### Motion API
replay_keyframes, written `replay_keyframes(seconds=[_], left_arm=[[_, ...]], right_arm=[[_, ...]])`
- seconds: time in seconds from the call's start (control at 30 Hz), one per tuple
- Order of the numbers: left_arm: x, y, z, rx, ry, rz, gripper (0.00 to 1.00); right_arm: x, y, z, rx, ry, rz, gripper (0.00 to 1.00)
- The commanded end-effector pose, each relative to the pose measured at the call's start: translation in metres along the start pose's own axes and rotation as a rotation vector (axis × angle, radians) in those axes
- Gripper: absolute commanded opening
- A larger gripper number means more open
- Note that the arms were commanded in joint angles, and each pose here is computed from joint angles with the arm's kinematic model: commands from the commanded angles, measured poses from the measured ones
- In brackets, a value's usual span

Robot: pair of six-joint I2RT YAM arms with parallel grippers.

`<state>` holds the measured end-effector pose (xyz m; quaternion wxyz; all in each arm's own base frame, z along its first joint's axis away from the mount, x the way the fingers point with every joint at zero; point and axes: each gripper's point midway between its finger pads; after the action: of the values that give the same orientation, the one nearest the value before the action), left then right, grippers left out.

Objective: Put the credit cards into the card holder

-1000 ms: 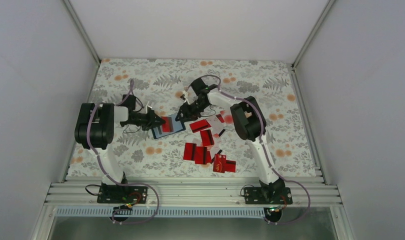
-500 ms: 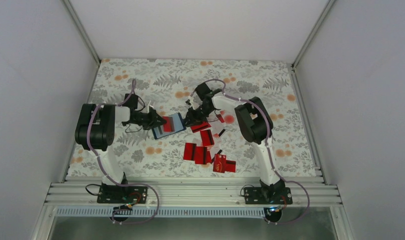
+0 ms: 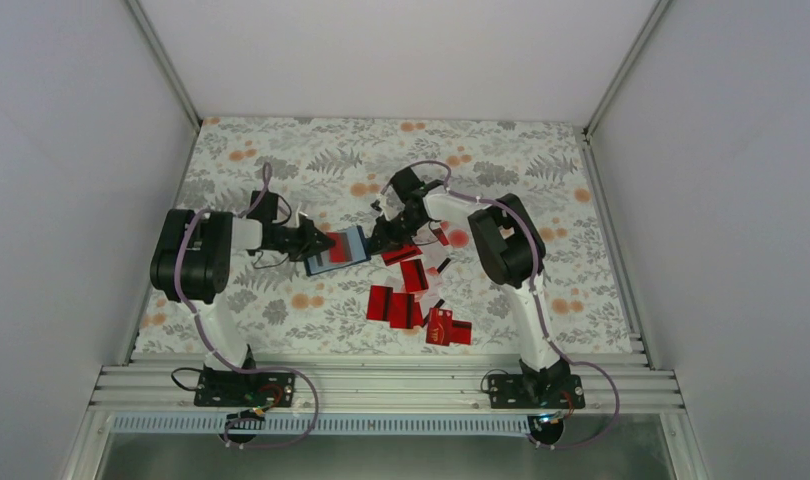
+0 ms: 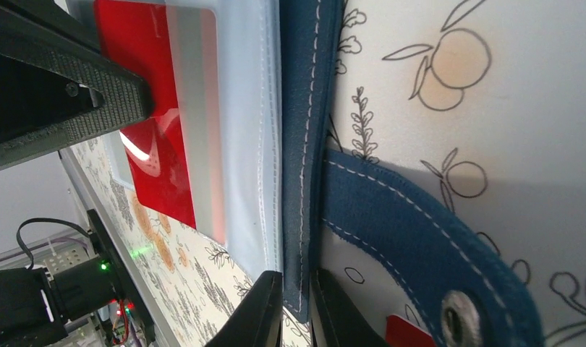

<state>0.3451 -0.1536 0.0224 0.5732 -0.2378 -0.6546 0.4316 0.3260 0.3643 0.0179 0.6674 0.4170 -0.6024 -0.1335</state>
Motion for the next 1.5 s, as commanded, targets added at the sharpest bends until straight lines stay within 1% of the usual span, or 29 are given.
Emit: replay_keyframes(seconds=[0.0, 0.37, 0.53, 0.6, 0.7, 0.8, 0.93, 1.07, 1.27, 1.33, 1.47], left_arm=[[-0.008, 0.014, 0.008, 0.051, -0.014, -0.058, 0.02], [-0.016, 0.005, 0.013, 0.04, -0.021, -0.09, 0.02], [-0.011, 0.008, 0.018, 0.048, -0.02, -0.131, 0.03], [-0.007, 0.008, 0.018, 0.035, -0.026, -0.161, 0.08], [-0.003, 0.009, 0.018, 0.016, -0.028, -0.196, 0.21], [-0.001, 0.012, 0.02, 0.02, -0.027, -0.231, 0.3], [0.0, 0.011, 0.023, 0.023, -0.023, -0.27, 0.38], [0.003, 0.013, 0.024, 0.029, -0.012, -0.355, 0.44], [0.006, 0.021, 0.024, 0.09, -0.011, -0.481, 0.58], [0.003, 0.023, 0.025, 0.112, -0.007, -0.505, 0.61], [-0.001, 0.027, 0.026, 0.148, -0.007, -0.562, 0.61]], right_arm=[[-0.033, -0.025, 0.023, -0.022, 0.067, 0.052, 0.11], [-0.035, -0.024, 0.025, -0.012, 0.071, 0.04, 0.11], [-0.035, -0.024, 0.024, -0.01, 0.067, 0.038, 0.11], [-0.034, -0.023, 0.024, -0.009, 0.064, 0.039, 0.11], [-0.032, -0.021, 0.026, -0.007, 0.059, 0.036, 0.11], [-0.031, -0.021, 0.029, -0.007, 0.056, 0.038, 0.11], [-0.028, -0.018, 0.028, -0.01, 0.042, 0.036, 0.11], [-0.025, -0.013, 0.024, -0.005, 0.025, 0.03, 0.11], [-0.026, -0.006, 0.019, 0.0, 0.01, 0.011, 0.11], [-0.028, -0.005, 0.019, -0.002, 0.008, 0.007, 0.11], [-0.029, -0.002, 0.018, -0.003, 0.003, -0.002, 0.11]])
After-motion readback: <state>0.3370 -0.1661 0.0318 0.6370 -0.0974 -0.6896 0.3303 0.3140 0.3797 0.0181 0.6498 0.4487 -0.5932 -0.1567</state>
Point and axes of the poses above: each gripper's point midway between its finger pads, its own x axis back along the fingers, its own y axis along the line the jaws close on, z = x × y, and after that the axes turned 4 degrees about x, right-handed
